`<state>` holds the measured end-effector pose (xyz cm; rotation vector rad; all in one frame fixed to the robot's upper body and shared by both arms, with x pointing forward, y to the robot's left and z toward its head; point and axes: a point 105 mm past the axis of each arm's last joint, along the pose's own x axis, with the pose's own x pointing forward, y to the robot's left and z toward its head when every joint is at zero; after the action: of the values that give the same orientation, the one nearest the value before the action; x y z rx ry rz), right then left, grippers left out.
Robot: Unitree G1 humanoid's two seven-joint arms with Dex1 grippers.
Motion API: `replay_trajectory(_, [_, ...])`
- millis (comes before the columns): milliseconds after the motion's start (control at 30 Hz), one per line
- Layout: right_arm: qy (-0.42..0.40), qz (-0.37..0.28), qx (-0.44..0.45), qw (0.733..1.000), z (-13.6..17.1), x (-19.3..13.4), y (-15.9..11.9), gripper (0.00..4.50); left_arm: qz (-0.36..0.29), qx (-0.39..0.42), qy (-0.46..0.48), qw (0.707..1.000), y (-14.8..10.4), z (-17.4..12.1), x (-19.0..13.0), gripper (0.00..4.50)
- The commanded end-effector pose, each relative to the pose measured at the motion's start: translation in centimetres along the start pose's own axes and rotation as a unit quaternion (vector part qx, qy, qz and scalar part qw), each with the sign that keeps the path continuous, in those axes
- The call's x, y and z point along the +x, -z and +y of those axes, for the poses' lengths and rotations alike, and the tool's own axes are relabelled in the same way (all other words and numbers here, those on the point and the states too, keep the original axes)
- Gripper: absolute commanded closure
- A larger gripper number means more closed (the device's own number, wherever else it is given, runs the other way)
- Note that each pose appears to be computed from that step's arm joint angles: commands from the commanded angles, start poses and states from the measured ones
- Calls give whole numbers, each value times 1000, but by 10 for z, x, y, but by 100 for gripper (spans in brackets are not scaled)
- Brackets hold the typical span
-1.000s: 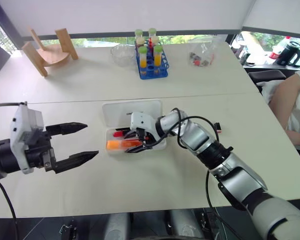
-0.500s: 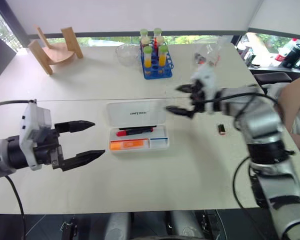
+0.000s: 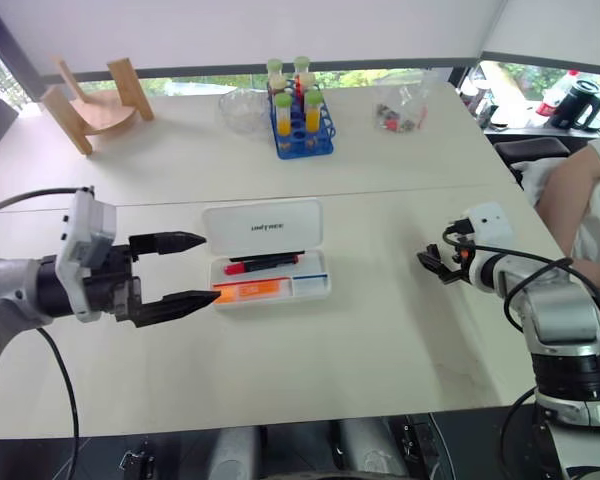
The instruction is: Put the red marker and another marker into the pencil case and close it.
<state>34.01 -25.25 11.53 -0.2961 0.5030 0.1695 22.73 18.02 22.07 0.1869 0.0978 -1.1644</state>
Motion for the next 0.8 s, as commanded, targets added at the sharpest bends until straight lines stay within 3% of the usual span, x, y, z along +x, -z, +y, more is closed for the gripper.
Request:
replay_trajectory(33, [2, 25, 39, 999, -2, 0, 18, 54, -6, 23, -2, 1000, -6, 1, 0, 0])
replay_trajectory(67, [-2, 27, 42, 999, -1, 0, 19, 78, -4, 24, -4, 1000, -6, 1, -1, 0])
replay_trajectory(167, [-18, 26, 44, 999, 5, -2, 18, 222, -4, 26, -9, 1000, -6, 2, -2, 0])
replay_trajectory(300, [-43, 20, 45, 998, 14, -6, 10, 441, -4, 27, -12, 1000, -7, 2, -2, 0])
replay_trajectory(433, [-132, -50, 9, 990, 38, -15, -36, 446, -5, 27, -16, 1000, -7, 4, -3, 0])
replay_trajectory(500, [-215, -89, -31, 972, 63, -26, -65, 446, -5, 26, -16, 1000, -7, 5, -3, 0])
replay_trajectory(633, [-388, -149, -154, 896, 121, -52, -97, 446, -4, 24, -17, 1000, -5, 7, -2, 0])
replay_trajectory(733, [-469, -146, -232, 839, 149, -55, -94, 446, -1, 26, -19, 999, -5, 9, -1, 0])
replay_trajectory(800, [-495, -136, -267, 816, 158, -50, -89, 446, -3, 28, -22, 999, -6, 9, -1, 0])
